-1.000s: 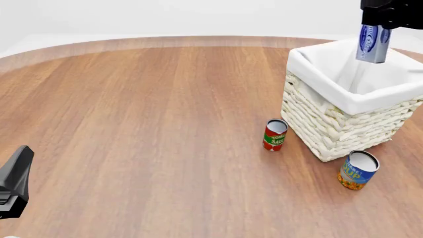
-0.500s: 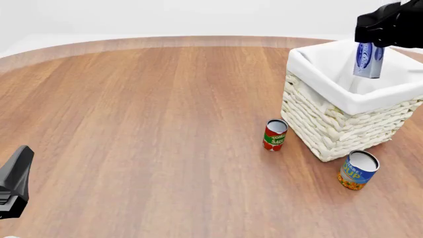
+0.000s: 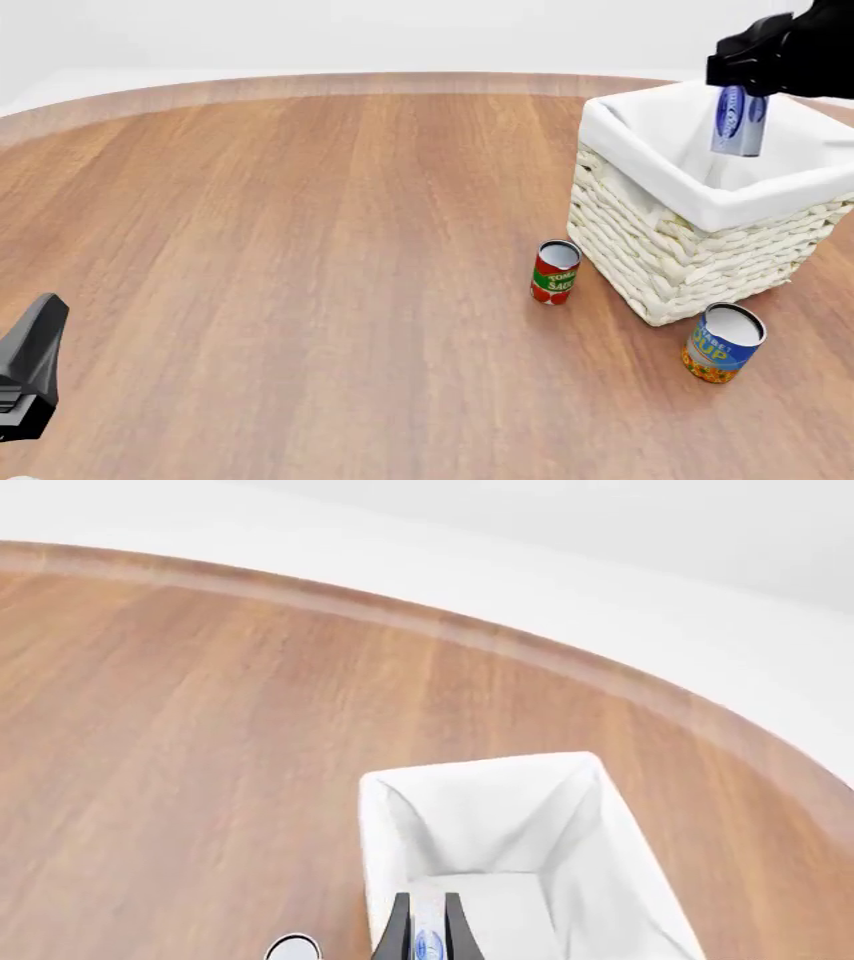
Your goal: Pick up the alphabet soup and the cream cheese box, and put them in the basket.
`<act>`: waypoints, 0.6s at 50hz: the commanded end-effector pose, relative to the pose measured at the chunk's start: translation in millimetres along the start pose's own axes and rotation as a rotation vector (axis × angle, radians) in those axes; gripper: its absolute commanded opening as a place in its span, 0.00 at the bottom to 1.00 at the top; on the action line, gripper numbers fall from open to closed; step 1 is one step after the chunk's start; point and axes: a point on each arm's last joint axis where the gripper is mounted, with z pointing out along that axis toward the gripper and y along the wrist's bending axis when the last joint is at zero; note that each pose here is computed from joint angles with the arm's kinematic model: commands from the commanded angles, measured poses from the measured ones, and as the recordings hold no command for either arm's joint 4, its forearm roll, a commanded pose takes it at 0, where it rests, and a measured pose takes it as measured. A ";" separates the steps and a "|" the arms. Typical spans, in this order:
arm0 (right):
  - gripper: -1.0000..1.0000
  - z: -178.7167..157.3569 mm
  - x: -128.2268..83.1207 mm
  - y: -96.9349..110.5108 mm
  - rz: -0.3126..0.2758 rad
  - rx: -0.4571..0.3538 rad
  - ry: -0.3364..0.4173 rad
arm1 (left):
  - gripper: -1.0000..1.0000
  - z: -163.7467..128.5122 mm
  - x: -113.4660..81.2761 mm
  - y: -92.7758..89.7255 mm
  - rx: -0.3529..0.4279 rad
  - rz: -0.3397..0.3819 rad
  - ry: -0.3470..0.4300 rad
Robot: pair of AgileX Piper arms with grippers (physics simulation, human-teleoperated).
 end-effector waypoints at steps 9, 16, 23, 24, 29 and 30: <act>0.00 31.7 10.4 -7.8 0.015 0.024 0.046 | 1.00 0.0 0.0 0.0 0.000 0.000 0.000; 0.00 39.1 10.9 -10.3 0.019 0.031 0.055 | 1.00 0.0 0.0 0.0 0.000 0.000 0.000; 0.00 48.8 17.5 -12.8 0.024 0.039 0.067 | 1.00 0.0 0.0 0.0 0.000 0.000 0.000; 0.00 49.8 17.4 -13.3 0.025 0.040 0.067 | 1.00 0.0 0.0 0.0 0.000 0.000 0.000; 0.00 56.6 23.2 -13.1 0.030 0.040 0.076 | 1.00 0.0 0.0 0.0 0.000 0.000 0.000; 0.00 57.9 24.3 -13.4 0.033 0.041 0.077 | 1.00 0.0 0.0 0.0 0.000 0.000 0.000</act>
